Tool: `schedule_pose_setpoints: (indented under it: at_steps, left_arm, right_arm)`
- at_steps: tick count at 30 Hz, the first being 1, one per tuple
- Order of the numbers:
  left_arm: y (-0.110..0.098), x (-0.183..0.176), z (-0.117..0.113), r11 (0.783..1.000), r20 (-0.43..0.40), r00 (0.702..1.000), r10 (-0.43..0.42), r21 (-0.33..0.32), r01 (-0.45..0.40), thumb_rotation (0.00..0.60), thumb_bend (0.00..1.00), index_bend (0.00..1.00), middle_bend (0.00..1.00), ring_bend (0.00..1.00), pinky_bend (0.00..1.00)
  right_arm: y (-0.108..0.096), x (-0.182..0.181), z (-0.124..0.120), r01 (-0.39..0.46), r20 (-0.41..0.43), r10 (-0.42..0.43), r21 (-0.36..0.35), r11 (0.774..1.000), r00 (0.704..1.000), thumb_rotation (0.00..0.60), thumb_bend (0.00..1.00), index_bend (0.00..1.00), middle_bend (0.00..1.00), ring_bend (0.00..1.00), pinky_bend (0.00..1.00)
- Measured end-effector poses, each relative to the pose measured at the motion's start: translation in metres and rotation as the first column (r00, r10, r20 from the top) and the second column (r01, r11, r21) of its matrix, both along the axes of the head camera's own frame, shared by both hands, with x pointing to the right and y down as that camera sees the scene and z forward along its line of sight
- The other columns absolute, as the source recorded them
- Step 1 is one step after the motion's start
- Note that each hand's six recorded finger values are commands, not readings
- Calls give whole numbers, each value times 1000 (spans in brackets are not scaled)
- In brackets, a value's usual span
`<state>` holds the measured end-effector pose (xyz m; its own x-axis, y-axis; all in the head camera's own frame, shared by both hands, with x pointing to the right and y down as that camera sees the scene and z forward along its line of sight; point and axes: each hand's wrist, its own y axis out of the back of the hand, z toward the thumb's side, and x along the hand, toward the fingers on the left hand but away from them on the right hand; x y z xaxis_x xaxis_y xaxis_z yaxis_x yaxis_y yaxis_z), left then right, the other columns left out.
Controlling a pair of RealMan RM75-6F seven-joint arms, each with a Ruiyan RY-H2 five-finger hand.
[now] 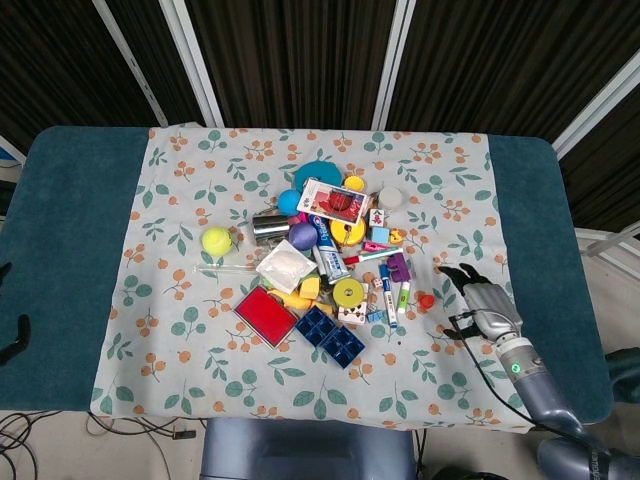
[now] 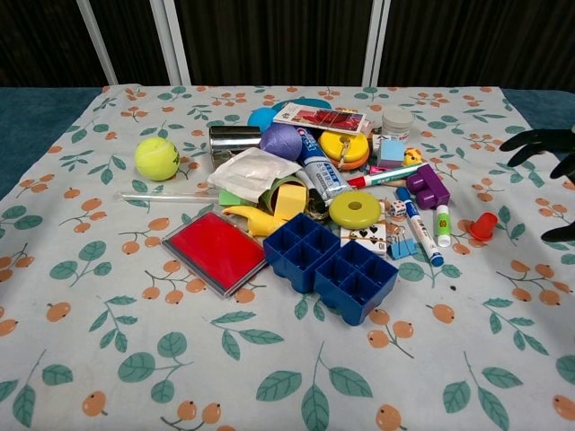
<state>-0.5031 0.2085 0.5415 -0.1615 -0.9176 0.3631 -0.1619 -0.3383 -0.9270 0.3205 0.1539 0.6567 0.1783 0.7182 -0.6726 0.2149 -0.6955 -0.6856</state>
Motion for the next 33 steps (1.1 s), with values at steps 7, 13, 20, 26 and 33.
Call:
schedule_pose_setpoints:
  at_steps: [7,13,20,26,33]
  left_arm:
    - [-1,-2,-1,1000,-2,1000,-7,1,7,600,509,29,0,0,20]
    - [-2,-2,-1,1000,-3,1000,-7,1,7,600,509,28,0,0,20]
    - [-2,-2,0,1000,-1,1000,-4,-2,4,600,509,28,0,0,20]
    - [-2,-3,0,1000,0,1000,-9,-2,9,600,509,28,0,0,20]
    - [-1,-3,0,1000,2,1000,-8,-4,8,600,509,28,0,0,20]
  right_arm:
    - [-2,-16,19,-11,-5,11,-8,1000,1000,600,275,245,245,83,203]
    - [-3,-16,31,-33,-34,33,1,999,999,600,314,281,302,109,203]
    - [-2,-13,42,-49,-53,48,-3,999,997,600,316,307,345,129,203]
    - [0,-12,50,-49,-67,49,2,999,997,600,315,355,396,169,203]
    - [-1,-13,55,-69,-59,70,22,997,996,600,314,396,428,197,203]
